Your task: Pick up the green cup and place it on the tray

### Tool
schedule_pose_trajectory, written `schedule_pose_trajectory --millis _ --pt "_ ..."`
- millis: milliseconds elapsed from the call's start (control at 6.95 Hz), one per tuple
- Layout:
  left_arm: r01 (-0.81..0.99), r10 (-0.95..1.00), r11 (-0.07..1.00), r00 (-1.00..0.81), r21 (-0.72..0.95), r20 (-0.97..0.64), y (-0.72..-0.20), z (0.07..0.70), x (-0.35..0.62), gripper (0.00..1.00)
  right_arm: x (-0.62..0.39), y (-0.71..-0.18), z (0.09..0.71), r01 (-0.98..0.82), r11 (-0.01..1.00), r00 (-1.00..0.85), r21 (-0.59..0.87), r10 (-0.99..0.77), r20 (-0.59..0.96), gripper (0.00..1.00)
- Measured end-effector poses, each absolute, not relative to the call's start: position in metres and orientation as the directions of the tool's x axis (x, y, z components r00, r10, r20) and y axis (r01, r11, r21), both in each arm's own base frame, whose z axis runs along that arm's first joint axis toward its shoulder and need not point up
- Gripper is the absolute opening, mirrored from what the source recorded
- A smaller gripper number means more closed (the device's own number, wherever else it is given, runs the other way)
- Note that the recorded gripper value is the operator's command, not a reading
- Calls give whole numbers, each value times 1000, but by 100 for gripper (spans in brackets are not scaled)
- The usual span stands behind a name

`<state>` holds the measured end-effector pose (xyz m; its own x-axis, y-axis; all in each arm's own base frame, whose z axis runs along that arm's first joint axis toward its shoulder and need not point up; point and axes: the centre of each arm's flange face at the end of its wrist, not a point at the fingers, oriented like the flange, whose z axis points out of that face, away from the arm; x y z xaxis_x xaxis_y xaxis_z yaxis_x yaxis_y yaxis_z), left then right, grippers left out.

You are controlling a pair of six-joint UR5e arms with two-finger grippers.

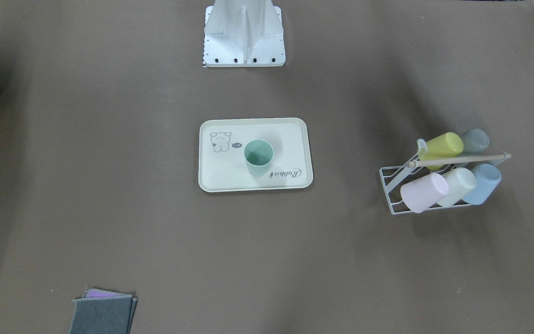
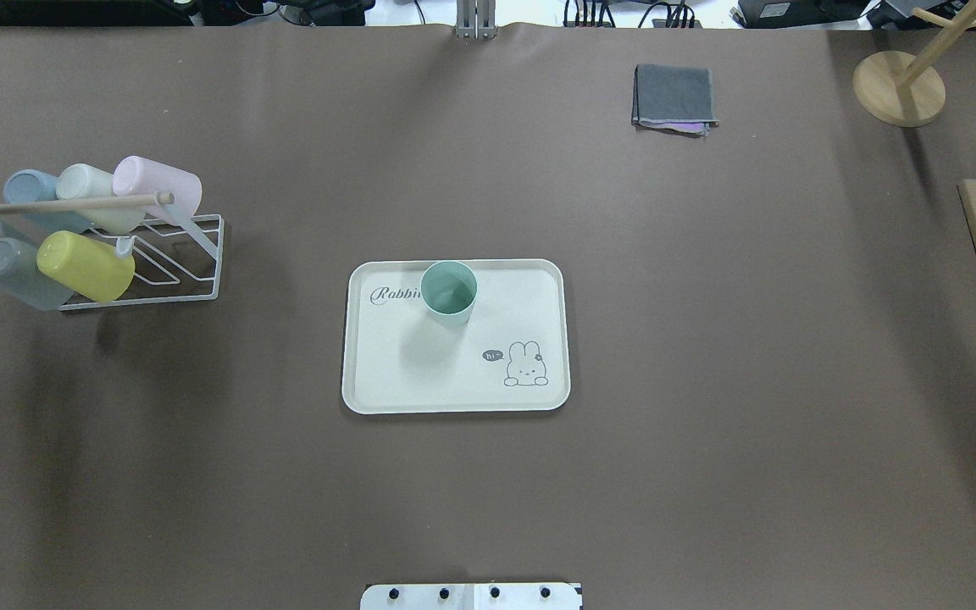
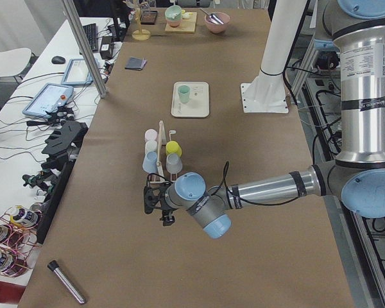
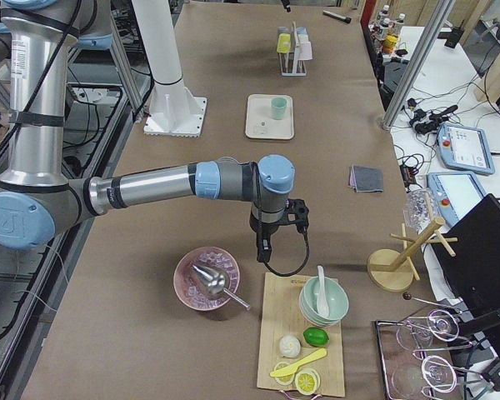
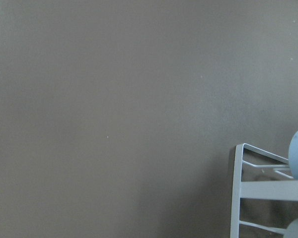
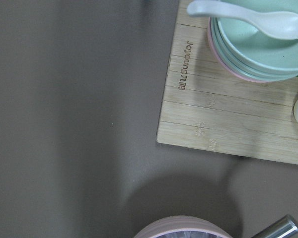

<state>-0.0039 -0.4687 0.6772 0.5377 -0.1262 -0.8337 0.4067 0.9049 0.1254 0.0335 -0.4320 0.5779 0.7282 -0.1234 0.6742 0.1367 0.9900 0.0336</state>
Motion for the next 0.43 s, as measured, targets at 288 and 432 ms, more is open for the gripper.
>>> schedule_pose_trajectory --millis 288,432 --pt "360 -103 926 532 114 -840 -499 659 -33 98 34 -432 577 137 990 728 35 -125 674 100" --pt "351 -110 932 518 93 -848 -510 651 -42 98 34 -432 577 136 990 728 36 -125 674 100"
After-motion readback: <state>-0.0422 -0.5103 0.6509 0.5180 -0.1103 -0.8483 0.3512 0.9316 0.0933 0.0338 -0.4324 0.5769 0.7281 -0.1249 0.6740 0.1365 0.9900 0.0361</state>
